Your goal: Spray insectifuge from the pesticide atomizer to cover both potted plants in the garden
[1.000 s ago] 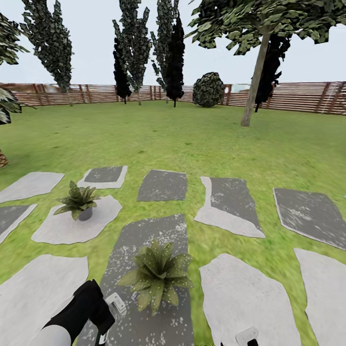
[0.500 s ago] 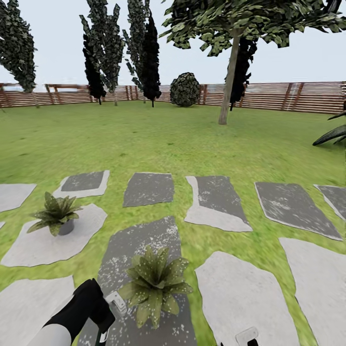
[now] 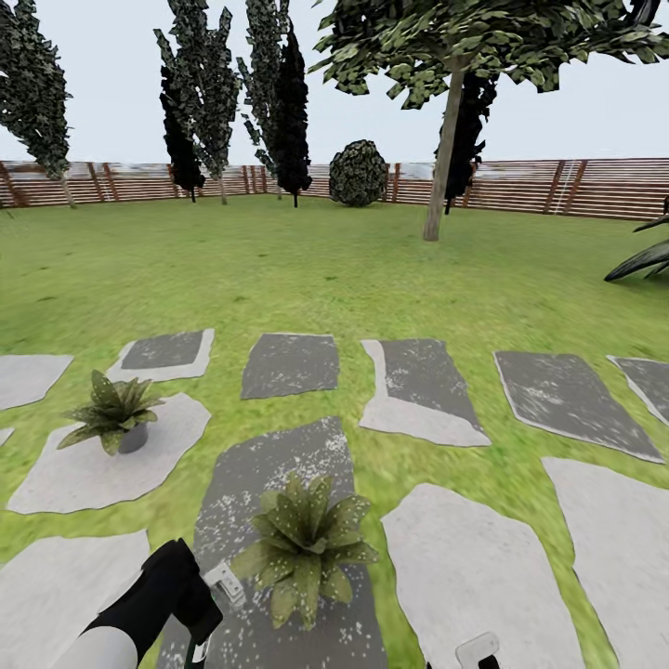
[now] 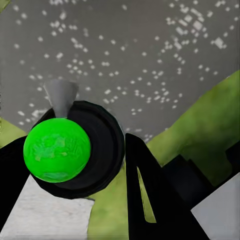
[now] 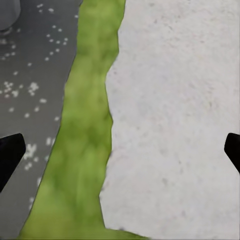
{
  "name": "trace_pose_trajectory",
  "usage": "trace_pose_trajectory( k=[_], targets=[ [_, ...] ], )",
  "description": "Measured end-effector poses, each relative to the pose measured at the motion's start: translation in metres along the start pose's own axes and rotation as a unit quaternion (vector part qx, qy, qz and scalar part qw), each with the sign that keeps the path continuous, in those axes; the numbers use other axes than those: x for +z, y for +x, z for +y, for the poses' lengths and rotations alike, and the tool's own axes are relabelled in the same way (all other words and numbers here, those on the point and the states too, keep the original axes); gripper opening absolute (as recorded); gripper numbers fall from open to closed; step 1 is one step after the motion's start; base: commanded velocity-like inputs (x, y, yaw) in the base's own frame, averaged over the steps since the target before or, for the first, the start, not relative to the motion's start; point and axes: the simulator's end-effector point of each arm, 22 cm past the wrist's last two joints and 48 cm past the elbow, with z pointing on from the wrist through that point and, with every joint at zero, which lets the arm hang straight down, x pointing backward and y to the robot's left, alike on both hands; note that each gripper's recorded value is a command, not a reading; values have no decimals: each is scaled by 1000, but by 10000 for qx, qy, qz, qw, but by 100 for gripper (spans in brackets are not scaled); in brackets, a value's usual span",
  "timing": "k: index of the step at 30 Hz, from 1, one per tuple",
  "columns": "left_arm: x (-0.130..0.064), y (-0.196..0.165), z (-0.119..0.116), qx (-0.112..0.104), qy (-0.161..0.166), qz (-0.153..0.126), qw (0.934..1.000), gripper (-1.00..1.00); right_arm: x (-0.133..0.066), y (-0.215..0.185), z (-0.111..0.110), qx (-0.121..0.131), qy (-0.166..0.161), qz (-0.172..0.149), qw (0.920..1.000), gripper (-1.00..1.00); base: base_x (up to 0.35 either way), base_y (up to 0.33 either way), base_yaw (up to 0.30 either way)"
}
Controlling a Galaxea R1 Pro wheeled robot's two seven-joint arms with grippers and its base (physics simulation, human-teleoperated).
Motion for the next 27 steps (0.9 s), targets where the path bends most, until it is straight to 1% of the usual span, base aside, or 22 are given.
trace_pose_trajectory(
  k=[7,9,12,23,27],
  targets=[
    [0,0,-1,-1,4,-4,10000,-100,0,0,0,-1,0,-1,10000,100,0,309,-1],
    [0,0,0,3,2,-5,10000,-100,0,0,0,1,1,-2,10000,100,64,312,-118],
    [0,0,0,8,2,-7,10000,-100,0,0,0,1,2,-2,10000,100,12,89,-266],
    [0,1,-1,22,3,5,10000,-100,0,0,0,0,2,-2,10000,100,0,4,-280],
    [0,1,-1,17,2,7,10000,-100,0,0,0,1,2,-1,10000,100,0,203,-280]
  ],
)
